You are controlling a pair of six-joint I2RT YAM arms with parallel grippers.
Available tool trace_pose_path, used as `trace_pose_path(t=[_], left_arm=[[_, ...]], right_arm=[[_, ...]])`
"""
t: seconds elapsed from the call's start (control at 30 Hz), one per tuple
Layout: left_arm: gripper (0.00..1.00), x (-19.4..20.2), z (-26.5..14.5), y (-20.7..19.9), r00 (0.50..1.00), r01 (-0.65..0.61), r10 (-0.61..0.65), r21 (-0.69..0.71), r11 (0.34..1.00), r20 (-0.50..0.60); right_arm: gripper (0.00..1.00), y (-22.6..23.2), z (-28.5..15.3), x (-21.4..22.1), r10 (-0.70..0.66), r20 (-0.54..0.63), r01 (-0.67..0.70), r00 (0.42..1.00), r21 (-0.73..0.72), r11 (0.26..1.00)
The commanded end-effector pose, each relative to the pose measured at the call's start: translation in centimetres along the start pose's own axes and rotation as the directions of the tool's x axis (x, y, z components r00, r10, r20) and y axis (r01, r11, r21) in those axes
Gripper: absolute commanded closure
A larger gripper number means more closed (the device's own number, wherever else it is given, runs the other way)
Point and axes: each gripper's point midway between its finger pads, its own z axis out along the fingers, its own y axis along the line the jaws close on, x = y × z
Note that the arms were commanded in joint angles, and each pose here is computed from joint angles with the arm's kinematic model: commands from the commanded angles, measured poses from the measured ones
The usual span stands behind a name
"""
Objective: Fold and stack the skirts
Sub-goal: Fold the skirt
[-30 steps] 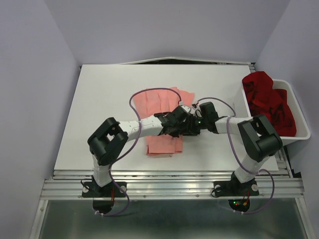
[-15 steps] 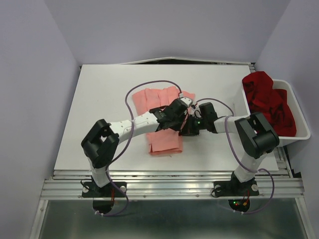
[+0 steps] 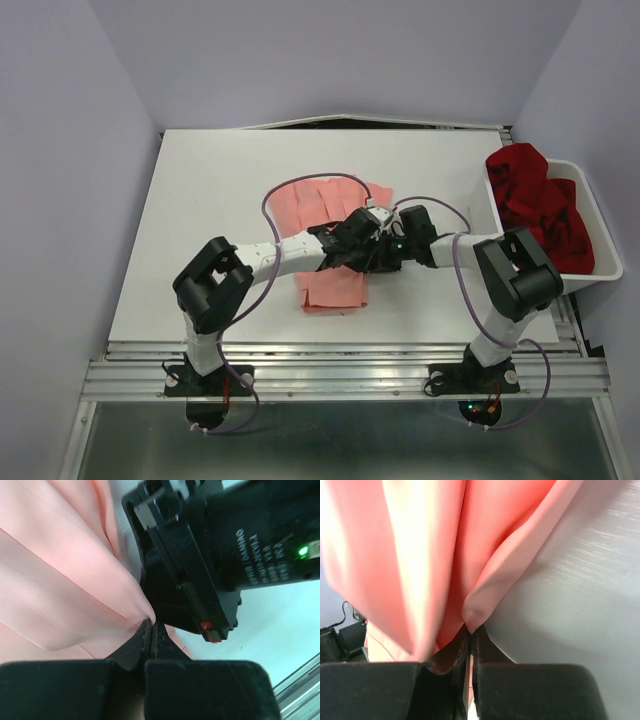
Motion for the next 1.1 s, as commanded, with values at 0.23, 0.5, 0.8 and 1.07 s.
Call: trace_pose_path(t=[0.23,0.5,0.8,1.07], left_arm=[[0.98,0.9,2.3,-0.6,0.991,0.127,-0.13,0.201,0.971,0.005],[0.97,2.3,2.9,0.6,0.983,0.184,-0.184,0.202,0.962,-0.021],[0.97,4.1,3.2,1.2,0.961,0.277,-0.269,0.236,0.931,-0.068],[0.92,4.0,2.8,1.4,0.955,0.296,-0.295,0.244,0.924,-0.042]], right_arm=[[0.69,-1.2,-2.2,-1.6,-0.032,0.028,0.026,0.999,0.201,0.979],[0.65,-1.0,-6.7,-6.2,-0.18,0.161,0.104,0.97,0.394,0.913],[0.62,1.7,-7.2,-13.7,-0.239,0.337,0.08,0.911,0.422,0.903],[0.65,2.0,-3.1,-20.1,-0.235,0.408,0.079,0.882,0.363,0.928]])
